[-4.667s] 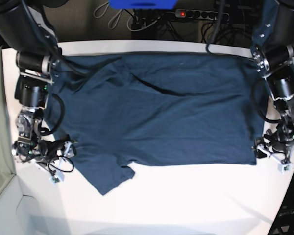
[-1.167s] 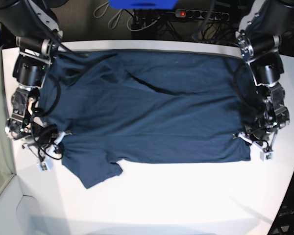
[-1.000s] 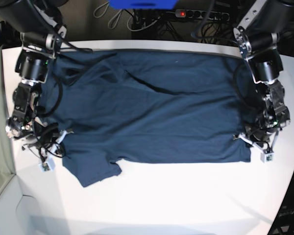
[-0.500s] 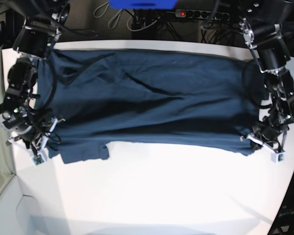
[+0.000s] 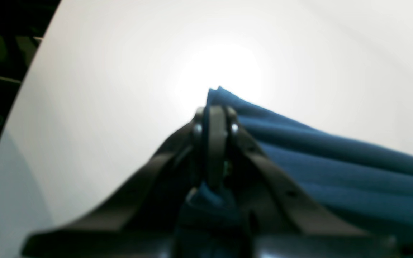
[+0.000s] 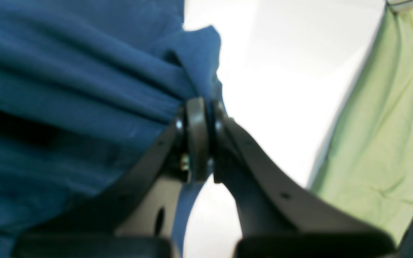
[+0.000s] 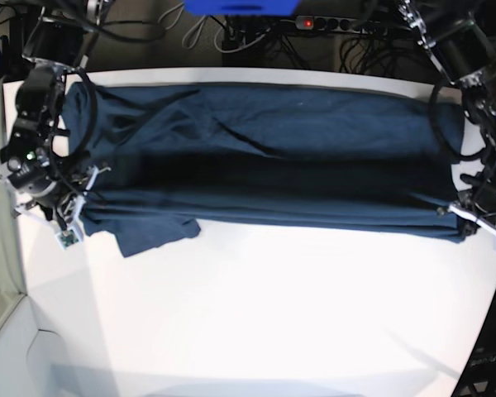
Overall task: Layout the t-shirt on the table in an organized manner, then fold the t-shirt properly
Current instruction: 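Lift the grasped side edges with both grippers and fold toward the collar edge, then lay the folded edge down and regrasp the sleeve end with the right gripper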
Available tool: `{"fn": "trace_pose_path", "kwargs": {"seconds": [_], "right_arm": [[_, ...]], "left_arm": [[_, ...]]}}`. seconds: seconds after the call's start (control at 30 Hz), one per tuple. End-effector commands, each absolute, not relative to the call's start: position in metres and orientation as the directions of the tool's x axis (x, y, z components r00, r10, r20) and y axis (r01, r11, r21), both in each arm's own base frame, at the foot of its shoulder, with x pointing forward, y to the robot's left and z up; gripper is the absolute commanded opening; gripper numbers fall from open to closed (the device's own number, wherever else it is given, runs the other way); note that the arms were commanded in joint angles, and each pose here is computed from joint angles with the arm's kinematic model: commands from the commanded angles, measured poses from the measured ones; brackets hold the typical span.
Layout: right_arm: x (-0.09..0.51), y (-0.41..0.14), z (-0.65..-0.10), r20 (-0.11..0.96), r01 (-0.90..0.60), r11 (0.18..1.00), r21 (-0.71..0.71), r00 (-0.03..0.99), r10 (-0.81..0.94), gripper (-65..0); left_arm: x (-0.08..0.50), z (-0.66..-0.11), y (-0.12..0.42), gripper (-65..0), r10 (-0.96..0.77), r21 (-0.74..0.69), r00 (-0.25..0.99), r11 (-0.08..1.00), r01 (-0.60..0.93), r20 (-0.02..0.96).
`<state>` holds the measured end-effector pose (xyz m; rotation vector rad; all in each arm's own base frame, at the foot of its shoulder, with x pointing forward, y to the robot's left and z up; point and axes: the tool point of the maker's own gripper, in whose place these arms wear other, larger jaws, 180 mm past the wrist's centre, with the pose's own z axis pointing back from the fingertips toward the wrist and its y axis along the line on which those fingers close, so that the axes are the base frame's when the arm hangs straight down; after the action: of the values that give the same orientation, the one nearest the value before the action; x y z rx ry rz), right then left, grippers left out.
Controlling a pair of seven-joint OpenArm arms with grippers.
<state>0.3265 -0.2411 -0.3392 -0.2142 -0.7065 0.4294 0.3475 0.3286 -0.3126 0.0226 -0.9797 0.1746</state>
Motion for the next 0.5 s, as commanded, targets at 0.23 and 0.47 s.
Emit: {"fn": "trace_pose_path", "kwargs": {"seconds": [0.23,0.47], "right_arm": [[0.307,-0.234,-0.312,0.588,-0.318,0.849,-0.422,0.617,0.523,-65.0],[0.278,-0.228,-0.331,0.541,-0.358,0.842,-0.403,0.649,0.535,-65.0]], "left_arm": [[0.332,-0.299,0.324,-64.8,0.09,-0.016,0.512,0.989,-0.147,0.854],[0.313,-0.298,0.315,-64.8,0.085,-0.025,0.519,0.992,-0.121,0.851]]}}
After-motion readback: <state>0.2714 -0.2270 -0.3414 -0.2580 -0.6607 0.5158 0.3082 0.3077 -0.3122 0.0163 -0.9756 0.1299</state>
